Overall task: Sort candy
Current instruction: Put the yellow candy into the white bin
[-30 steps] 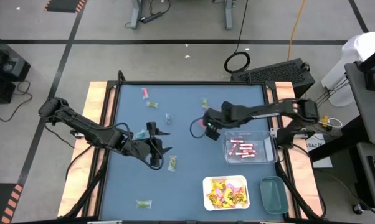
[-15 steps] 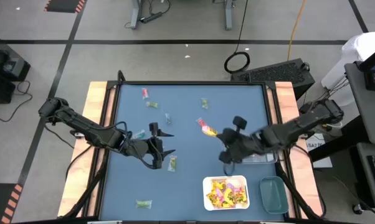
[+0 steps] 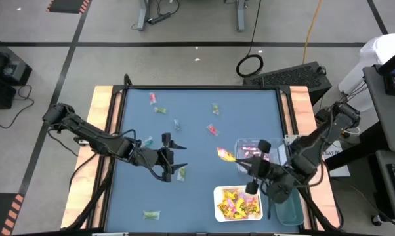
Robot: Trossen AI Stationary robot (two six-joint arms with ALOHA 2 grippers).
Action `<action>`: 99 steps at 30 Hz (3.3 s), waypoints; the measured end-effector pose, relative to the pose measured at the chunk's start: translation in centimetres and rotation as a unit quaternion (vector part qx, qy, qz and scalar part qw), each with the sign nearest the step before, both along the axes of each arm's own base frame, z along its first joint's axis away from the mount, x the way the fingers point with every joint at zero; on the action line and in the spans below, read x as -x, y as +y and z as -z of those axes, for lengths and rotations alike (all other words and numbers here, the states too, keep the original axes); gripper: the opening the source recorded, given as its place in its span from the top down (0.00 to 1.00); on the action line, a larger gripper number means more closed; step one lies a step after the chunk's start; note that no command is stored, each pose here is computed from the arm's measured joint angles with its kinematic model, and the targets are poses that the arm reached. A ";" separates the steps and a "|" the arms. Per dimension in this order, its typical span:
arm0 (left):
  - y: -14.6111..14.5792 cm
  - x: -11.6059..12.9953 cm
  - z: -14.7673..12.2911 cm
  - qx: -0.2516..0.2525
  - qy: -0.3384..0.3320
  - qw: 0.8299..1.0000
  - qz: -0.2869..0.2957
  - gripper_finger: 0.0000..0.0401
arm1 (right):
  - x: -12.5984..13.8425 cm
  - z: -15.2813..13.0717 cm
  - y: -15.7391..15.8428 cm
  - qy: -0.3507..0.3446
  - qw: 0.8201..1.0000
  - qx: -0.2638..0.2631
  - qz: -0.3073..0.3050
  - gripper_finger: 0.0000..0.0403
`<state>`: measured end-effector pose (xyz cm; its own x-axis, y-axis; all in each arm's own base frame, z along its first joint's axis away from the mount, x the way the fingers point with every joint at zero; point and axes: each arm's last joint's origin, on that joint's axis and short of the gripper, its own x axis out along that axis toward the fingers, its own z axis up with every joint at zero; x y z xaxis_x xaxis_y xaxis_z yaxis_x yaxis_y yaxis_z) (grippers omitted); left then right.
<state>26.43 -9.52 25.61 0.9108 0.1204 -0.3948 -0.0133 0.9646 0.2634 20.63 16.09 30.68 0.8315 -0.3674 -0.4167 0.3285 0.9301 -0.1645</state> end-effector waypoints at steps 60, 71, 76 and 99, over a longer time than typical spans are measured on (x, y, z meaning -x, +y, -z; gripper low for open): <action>-2.8 0.5 -0.6 0.031 -0.041 0.998 0.044 0.28 | 2.9 0.5 1.4 0.107 0.933 0.326 -0.108 1.00; -2.8 0.5 -0.6 0.022 -0.041 0.998 0.047 0.28 | 2.9 0.5 1.4 0.075 0.959 0.262 -0.079 1.00; -2.7 0.5 -0.6 0.023 -0.041 0.998 0.047 0.28 | 2.9 0.6 1.5 0.022 0.991 0.132 -0.031 1.00; -3.6 0.9 -0.6 0.072 -0.043 0.995 0.045 0.28 | 2.2 1.7 5.4 0.016 0.984 -0.127 -0.123 1.00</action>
<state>25.49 -13.13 26.16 0.9466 -0.0160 -0.3219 0.0586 0.9907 0.1230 18.48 21.50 28.95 0.8676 -0.0383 -0.4959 0.0874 0.9932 0.0763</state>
